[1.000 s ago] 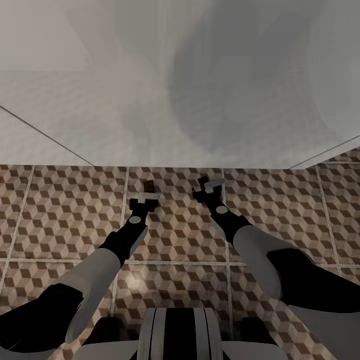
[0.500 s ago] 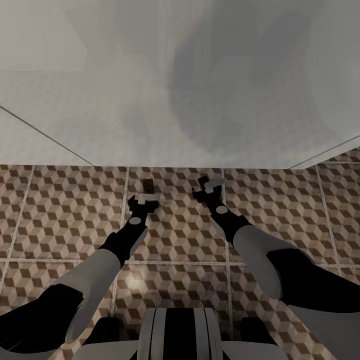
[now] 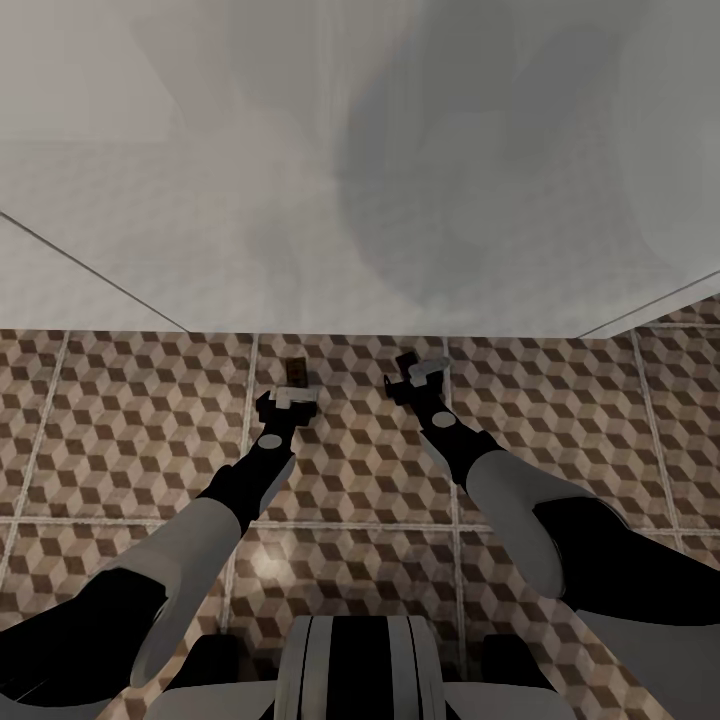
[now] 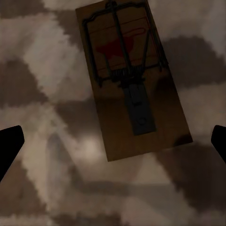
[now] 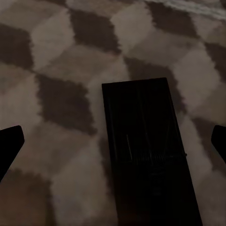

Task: Take the four mousetraps from the cabinet in the bathroom and place them on the bathroom floor. Make sure all four end up on the same floor surface, and ensure that at least two of them are either under or directly next to the same bathroom sink.

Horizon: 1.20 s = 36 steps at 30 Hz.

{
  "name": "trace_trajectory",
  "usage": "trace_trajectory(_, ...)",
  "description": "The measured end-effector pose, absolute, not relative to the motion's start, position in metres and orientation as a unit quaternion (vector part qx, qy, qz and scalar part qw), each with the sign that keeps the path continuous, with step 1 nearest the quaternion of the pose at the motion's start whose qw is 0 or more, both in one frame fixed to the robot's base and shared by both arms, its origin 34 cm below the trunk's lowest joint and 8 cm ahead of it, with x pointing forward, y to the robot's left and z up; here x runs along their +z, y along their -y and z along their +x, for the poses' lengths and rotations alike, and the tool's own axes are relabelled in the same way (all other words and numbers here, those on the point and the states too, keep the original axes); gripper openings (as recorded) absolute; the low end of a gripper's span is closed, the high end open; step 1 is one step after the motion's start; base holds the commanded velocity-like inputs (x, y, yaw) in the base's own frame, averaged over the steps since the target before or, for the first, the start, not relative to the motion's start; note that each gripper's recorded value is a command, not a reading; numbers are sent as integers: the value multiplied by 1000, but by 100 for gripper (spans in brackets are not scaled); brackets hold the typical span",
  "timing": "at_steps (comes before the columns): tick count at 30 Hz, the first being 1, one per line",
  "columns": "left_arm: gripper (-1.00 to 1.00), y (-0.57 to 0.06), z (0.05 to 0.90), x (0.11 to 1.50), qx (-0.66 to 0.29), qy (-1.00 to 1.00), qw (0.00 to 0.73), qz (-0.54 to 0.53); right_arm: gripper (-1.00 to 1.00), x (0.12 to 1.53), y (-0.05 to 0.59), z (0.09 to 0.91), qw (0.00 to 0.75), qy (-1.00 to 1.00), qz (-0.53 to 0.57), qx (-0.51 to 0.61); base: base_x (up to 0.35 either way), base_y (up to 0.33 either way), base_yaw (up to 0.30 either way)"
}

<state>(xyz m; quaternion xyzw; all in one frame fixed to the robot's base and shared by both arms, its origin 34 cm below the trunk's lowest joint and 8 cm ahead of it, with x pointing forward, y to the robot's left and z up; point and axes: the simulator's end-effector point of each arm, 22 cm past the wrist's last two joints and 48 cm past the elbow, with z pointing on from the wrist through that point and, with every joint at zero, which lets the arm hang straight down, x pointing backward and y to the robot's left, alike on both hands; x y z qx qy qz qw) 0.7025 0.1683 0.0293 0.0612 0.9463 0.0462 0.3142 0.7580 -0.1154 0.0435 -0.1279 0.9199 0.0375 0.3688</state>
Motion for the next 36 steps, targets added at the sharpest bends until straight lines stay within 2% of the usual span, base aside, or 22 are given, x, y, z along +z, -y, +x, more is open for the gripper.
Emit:
trace_trajectory(11,100,-169,702,29,47,-946,314,61,100,43,115,758,369,-920,-128,38,-84,0,0)
trace_trajectory(36,100,-169,702,28,47,-947,313,61,100,43,115,758,369,-920,-128,38,-326,0,0)
